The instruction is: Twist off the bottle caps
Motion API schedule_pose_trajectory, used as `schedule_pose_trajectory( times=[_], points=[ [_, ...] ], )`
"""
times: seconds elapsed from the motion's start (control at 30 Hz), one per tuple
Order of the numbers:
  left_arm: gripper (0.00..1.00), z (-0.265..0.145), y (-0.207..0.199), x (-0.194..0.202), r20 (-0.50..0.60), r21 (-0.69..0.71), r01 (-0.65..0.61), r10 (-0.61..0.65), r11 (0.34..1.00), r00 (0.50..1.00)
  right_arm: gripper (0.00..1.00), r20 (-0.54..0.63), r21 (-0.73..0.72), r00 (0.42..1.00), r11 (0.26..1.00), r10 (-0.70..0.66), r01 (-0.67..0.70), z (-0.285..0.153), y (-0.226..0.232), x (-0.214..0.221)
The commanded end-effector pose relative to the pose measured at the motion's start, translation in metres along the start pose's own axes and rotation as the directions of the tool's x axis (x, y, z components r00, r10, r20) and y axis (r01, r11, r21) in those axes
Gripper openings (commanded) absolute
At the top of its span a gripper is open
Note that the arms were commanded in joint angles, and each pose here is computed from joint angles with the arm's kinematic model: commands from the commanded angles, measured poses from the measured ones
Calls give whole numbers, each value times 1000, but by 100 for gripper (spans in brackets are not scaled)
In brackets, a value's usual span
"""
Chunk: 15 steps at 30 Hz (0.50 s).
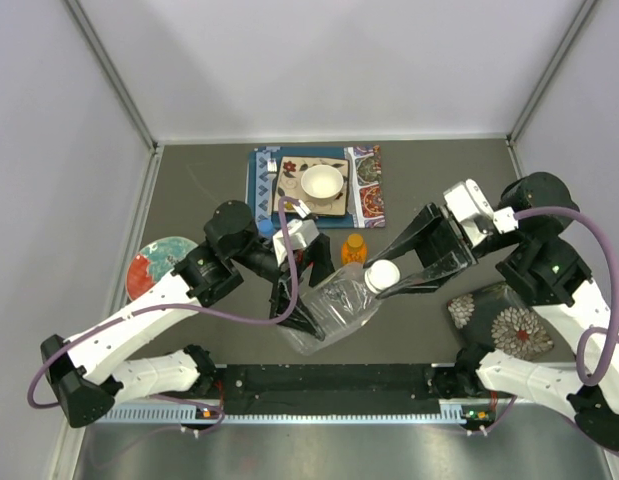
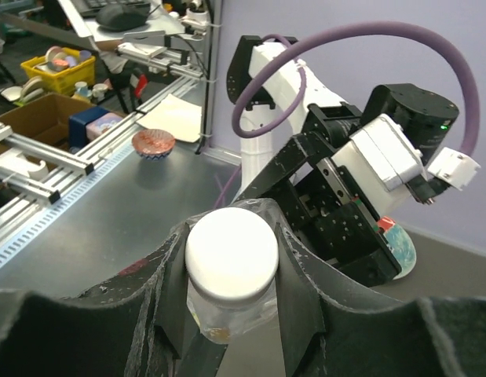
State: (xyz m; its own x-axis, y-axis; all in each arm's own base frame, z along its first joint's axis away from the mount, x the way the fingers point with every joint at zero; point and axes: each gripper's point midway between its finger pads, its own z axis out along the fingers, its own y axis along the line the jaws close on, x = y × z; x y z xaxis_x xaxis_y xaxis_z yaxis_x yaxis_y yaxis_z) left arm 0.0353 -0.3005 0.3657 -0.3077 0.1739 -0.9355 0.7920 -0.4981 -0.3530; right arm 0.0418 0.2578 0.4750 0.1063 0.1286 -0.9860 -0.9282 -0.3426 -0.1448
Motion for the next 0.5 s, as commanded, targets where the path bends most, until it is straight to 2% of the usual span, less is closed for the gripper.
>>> schedule_pose_trajectory(
  times=[0.0, 0.2, 0.23, 0.3, 0.33, 0.4, 0.47],
  points=[
    [29, -3, -6, -27, 62, 11, -135, 135, 991, 989, 0, -13, -165, 1000, 986, 5, -7, -4, 32, 1],
    [28, -6, 13, -30, 67, -110, -146, 154, 983, 986, 0, 13, -14, 1000, 1000, 9, -9, -4, 14, -11],
    [29, -6, 15, -29, 66, -125, -149, 158, 981, 985, 0, 28, 79, 1000, 997, 0, -2, -4, 0, -16],
    [29, -8, 26, -31, 67, -185, -158, 172, 970, 983, 0, 54, 157, 998, 988, -24, 16, -8, -7, -26],
    [29, -9, 29, -30, 64, -200, -148, 164, 969, 984, 0, 79, 269, 996, 963, -39, 16, -13, -24, -34],
    [29, -10, 35, -31, 64, -240, -152, 172, 959, 983, 0, 106, 360, 992, 933, -67, 25, -20, -34, -45],
    [30, -11, 40, -31, 60, -261, -159, 180, 952, 982, 0, 136, 495, 985, 868, -102, 22, -33, -51, -59]
  ],
)
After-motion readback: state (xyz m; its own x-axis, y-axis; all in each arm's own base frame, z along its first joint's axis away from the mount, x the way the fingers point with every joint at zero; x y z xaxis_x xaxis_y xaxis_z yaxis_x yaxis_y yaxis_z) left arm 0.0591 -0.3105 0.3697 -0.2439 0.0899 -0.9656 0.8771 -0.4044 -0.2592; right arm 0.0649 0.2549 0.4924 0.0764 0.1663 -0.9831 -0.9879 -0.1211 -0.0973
